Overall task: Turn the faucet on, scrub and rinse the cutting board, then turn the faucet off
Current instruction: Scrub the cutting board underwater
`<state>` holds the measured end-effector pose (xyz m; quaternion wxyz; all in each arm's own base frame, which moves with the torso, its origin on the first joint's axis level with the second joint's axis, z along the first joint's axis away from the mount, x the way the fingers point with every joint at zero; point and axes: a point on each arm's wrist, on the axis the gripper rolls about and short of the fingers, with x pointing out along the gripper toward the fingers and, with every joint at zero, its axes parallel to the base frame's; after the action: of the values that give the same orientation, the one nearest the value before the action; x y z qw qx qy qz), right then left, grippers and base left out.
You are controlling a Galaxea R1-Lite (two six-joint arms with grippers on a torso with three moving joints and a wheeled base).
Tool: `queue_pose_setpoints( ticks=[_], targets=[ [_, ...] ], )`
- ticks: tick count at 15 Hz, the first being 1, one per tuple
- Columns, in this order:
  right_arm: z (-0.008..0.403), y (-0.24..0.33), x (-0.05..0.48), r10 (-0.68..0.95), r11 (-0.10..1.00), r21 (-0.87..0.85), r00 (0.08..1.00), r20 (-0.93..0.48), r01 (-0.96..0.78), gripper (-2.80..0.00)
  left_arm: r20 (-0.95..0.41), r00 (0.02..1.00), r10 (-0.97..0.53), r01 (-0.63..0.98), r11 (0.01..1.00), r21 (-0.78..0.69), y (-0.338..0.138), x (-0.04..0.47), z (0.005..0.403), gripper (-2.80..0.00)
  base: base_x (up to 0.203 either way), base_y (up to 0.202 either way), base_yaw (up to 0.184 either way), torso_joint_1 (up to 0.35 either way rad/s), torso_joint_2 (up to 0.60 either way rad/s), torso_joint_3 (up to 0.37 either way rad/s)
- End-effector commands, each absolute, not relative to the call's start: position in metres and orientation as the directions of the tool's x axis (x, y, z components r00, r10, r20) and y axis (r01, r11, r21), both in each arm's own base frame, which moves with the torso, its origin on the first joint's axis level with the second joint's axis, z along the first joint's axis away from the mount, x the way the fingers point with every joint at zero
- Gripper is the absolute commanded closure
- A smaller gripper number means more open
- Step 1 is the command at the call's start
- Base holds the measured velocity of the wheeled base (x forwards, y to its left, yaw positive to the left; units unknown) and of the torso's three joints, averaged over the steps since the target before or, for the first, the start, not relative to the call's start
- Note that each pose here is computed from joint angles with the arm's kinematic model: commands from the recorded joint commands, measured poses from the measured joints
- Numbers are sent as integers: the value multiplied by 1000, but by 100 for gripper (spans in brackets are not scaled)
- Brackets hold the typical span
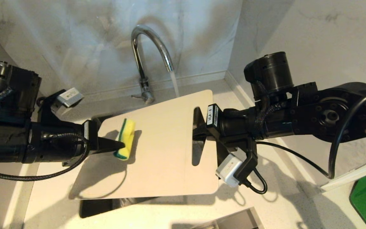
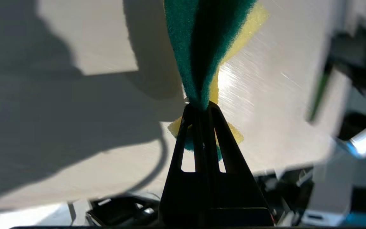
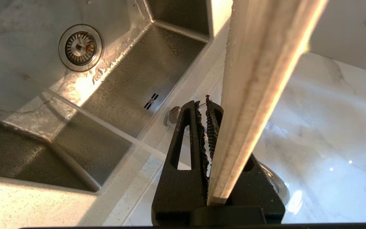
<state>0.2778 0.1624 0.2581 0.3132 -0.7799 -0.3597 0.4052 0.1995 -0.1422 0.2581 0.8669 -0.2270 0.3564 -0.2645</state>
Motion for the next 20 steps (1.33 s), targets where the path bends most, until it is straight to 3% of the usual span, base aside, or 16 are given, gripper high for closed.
queue_pose_setpoints(
  ticks=[1, 10, 13, 16, 20],
  targets=[
    [256, 164, 280, 815, -548, -775, 407, -412, 315, 0, -477, 559, -678, 375, 720, -584, -170, 171, 270, 0, 0, 0, 0, 0, 0, 0],
    [260, 165, 282, 818, -541, -778, 414, -399, 320, 0, -542, 485, -686, 388, 725, -569, -204, 160, 240, 0, 0, 0, 0, 0, 0, 0],
    [263, 163, 281, 819, -533, -790, 419, -392, 303, 0, -522, 501, -690, 396, 719, -571, -207, 162, 235, 0, 0, 0, 0, 0, 0, 0],
    [266, 163, 282, 821, -526, -796, 423, -384, 299, 0, -548, 577, -606, 328, 786, -524, -199, 166, 226, 0, 0, 0, 0, 0, 0, 0],
    [268, 163, 280, 822, -523, -797, 426, -377, 304, 0, -594, 597, -539, 251, 829, -500, -179, 171, 207, 0, 0, 0, 0, 0, 0, 0]
  ],
)
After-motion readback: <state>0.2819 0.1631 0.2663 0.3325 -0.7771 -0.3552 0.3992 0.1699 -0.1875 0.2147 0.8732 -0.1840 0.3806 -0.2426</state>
